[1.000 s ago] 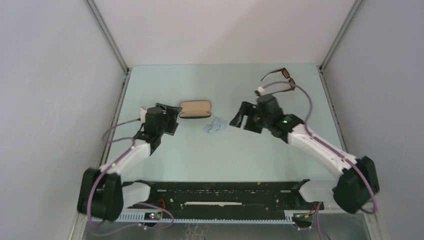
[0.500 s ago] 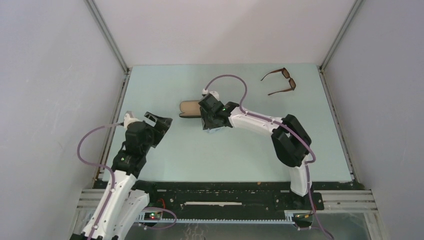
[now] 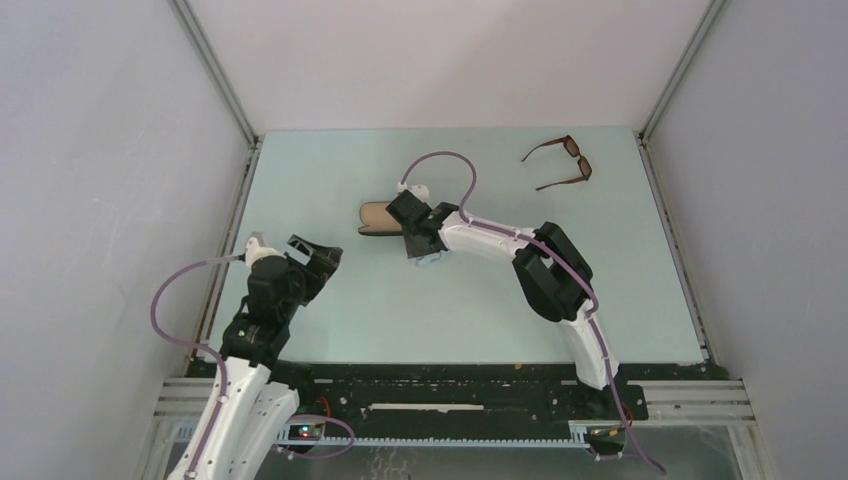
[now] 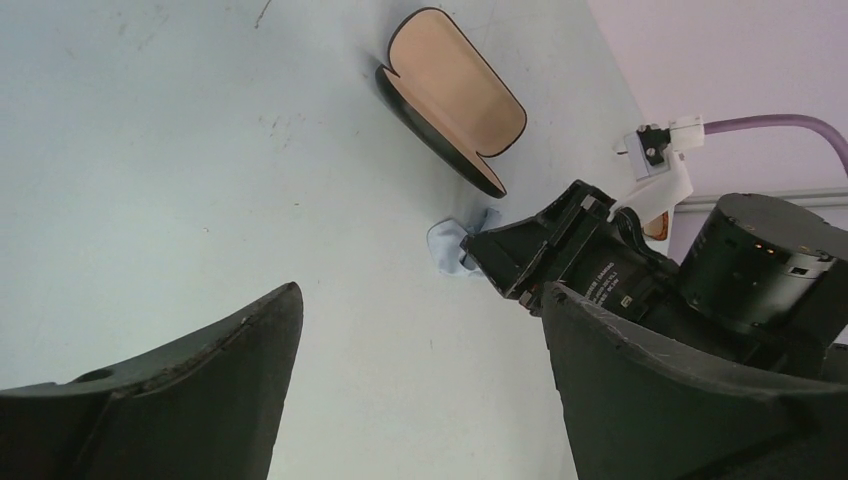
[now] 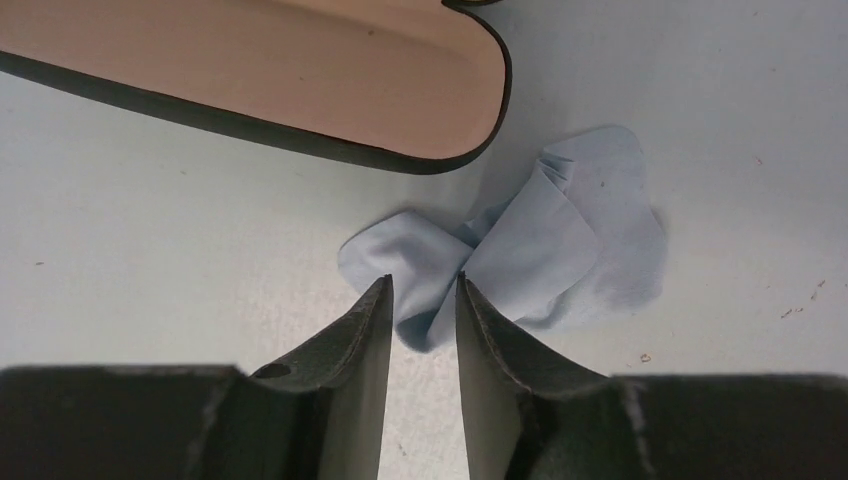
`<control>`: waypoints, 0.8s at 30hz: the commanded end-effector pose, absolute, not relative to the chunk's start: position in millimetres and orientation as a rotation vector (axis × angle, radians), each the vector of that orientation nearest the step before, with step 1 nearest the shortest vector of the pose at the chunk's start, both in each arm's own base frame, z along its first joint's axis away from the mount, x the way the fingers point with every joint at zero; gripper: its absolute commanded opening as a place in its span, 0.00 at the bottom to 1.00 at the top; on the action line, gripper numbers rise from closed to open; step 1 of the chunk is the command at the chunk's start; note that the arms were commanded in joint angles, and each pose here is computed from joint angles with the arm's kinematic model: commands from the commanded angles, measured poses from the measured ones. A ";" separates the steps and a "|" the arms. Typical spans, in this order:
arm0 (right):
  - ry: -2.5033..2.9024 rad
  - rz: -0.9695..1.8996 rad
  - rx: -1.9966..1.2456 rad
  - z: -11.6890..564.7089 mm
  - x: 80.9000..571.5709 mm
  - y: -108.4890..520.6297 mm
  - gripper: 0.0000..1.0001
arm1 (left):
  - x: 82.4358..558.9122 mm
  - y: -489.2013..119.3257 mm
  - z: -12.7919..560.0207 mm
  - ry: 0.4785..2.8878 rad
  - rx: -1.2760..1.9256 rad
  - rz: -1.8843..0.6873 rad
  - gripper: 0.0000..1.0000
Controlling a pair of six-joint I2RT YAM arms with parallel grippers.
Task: Organize the sunglasses
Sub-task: Adjust the glasses cleaning cloth at the center of the board.
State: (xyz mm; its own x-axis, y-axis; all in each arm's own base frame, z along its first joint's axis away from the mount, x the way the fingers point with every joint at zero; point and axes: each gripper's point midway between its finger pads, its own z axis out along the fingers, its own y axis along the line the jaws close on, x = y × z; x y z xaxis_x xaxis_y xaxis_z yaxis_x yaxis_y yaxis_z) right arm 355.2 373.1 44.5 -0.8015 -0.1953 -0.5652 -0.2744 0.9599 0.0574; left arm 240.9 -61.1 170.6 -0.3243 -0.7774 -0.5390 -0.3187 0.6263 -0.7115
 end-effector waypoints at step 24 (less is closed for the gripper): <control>2.522 0.248 -0.263 62.1 335.4 340.1 0.00 | 249.8 -60.0 148.2 1.969 -0.859 -0.555 0.92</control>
State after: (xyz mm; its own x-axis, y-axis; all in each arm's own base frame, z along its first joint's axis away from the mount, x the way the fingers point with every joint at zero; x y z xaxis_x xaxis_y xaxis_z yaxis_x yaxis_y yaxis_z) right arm 337.4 346.0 22.5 -0.8339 -0.1929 -0.5172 -0.2560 0.9652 0.0527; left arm 246.3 -60.8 155.3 -0.3527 -0.7708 -0.5305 -0.3645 0.6354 -0.6808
